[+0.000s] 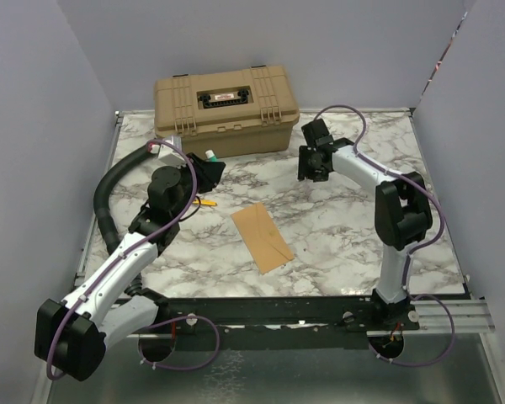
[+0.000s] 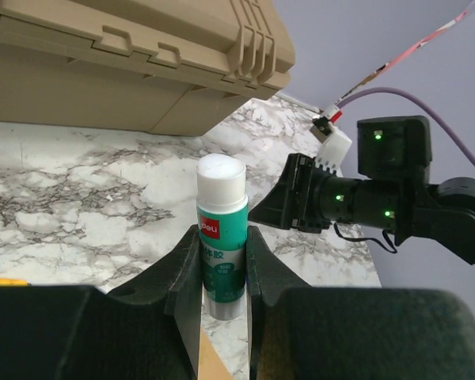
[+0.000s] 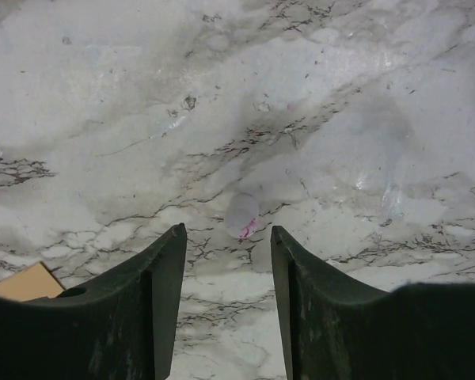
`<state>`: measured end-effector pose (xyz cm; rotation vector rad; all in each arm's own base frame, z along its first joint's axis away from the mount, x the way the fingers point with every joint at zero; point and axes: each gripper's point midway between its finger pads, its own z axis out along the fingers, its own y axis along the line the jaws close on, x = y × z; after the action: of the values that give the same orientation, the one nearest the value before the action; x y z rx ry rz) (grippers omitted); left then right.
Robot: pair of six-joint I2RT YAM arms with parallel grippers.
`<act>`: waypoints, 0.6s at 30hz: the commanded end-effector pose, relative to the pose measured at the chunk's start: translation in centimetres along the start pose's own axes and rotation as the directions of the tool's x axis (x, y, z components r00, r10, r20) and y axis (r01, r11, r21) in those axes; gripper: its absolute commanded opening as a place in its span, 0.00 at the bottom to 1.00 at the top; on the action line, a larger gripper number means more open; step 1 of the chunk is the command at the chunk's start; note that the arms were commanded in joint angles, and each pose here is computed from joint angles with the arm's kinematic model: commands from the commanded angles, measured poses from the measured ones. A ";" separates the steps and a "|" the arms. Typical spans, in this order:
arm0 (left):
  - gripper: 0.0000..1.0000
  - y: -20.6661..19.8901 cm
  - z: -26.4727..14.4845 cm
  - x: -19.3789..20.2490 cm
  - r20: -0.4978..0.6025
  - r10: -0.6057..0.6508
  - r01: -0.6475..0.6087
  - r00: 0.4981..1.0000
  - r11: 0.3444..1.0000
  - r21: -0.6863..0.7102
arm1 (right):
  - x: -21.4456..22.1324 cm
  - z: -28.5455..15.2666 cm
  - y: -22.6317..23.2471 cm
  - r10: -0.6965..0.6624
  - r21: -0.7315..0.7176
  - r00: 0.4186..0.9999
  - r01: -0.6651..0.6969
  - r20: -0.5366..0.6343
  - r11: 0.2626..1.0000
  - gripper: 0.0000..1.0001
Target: Place the letter into the envelope and seal it
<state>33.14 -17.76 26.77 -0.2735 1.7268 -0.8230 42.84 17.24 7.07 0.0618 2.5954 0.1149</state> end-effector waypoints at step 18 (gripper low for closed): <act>0.00 -1.6 0.1 -0.9 0.033 0.025 -0.027 0.999 0.996 0.082 | 3.4 3.4 -1.2 -0.060 0.051 0.990 0.067 -0.126 0.996 0.40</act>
<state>33.13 -18.16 28.09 -0.2337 1.6778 -0.8502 41.46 16.62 3.55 0.0219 2.7080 0.0491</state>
